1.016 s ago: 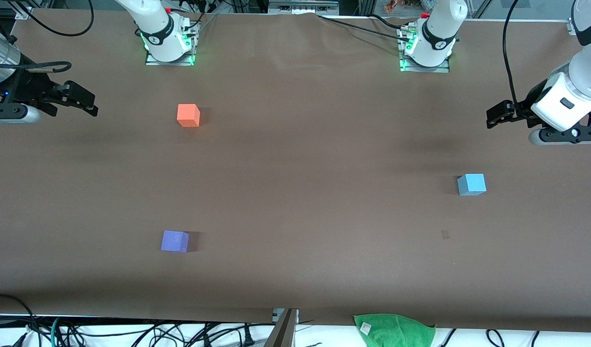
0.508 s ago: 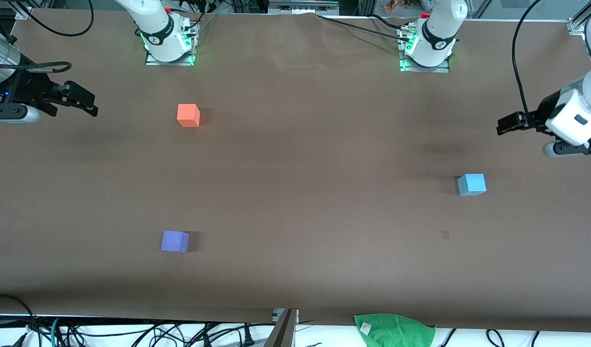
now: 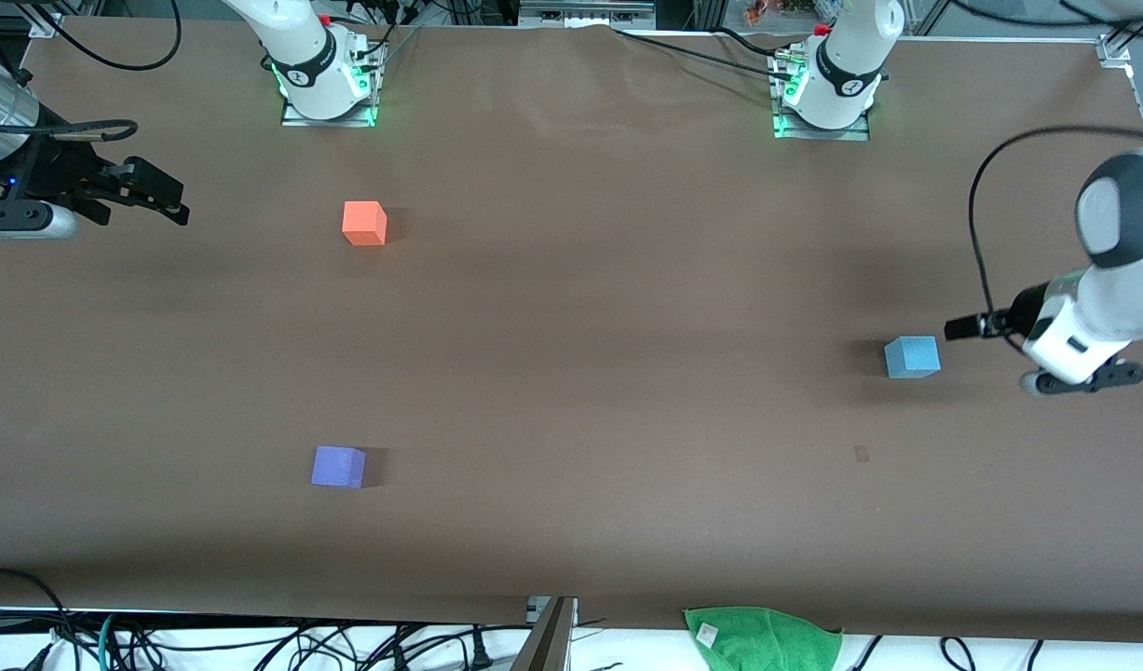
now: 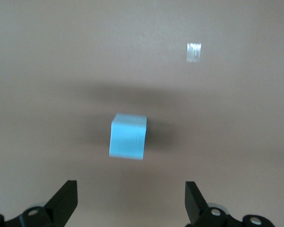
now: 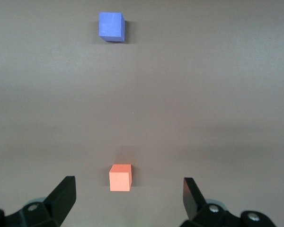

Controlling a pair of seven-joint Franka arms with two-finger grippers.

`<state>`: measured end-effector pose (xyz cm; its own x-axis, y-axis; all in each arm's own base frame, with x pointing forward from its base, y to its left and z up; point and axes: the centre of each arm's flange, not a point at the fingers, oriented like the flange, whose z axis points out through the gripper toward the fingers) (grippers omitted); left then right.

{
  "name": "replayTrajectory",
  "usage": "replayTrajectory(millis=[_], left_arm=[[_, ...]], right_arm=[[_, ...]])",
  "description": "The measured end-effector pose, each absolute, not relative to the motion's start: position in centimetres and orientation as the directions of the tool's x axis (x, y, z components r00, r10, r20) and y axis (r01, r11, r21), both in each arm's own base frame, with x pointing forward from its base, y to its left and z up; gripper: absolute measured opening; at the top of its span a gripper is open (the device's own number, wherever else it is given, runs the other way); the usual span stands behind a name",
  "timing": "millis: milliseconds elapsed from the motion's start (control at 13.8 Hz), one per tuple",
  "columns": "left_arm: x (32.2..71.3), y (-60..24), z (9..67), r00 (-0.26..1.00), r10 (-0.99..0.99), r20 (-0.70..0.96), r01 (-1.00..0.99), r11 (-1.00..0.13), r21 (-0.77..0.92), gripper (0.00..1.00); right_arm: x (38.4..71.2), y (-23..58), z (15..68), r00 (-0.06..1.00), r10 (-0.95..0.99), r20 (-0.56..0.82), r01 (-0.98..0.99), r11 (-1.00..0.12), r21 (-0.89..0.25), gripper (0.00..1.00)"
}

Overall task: Place blue block between orange and purple blocks
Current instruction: 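Move the left gripper down over the light-blue cube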

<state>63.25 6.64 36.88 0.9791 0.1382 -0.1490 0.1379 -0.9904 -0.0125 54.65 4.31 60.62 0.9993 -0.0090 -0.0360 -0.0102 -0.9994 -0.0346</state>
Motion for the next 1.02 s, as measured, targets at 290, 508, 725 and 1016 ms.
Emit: replayTrajectory(millis=[290, 508, 725, 1016], left_arm=[[62.3, 6.4, 30.1, 0.994, 0.095, -0.063, 0.095, -0.996, -0.002, 1.0], [60.0, 6.1, 26.0, 0.999, 0.052, -0.013, 0.052, -0.999, -0.01, 1.0], [58.8, 6.0, 24.1, 0.999, -0.034, 0.034, -0.032, -0.997, -0.073, 1.0], [57.3, 6.5, 22.4, 0.997, -0.057, 0.044, -0.053, -0.995, -0.082, 1.0]], right_arm=[[54.7, 4.3, 60.6, 0.999, -0.01, -0.036, -0.011, -0.999, -0.035, 1.0], [54.7, 4.3, 60.6, 0.999, -0.01, -0.036, -0.011, -0.999, -0.035, 1.0], [54.7, 4.3, 60.6, 0.999, -0.01, -0.036, -0.011, -0.999, -0.035, 1.0], [54.7, 4.2, 60.6, 0.999, -0.01, -0.036, -0.012, -0.999, -0.035, 1.0]])
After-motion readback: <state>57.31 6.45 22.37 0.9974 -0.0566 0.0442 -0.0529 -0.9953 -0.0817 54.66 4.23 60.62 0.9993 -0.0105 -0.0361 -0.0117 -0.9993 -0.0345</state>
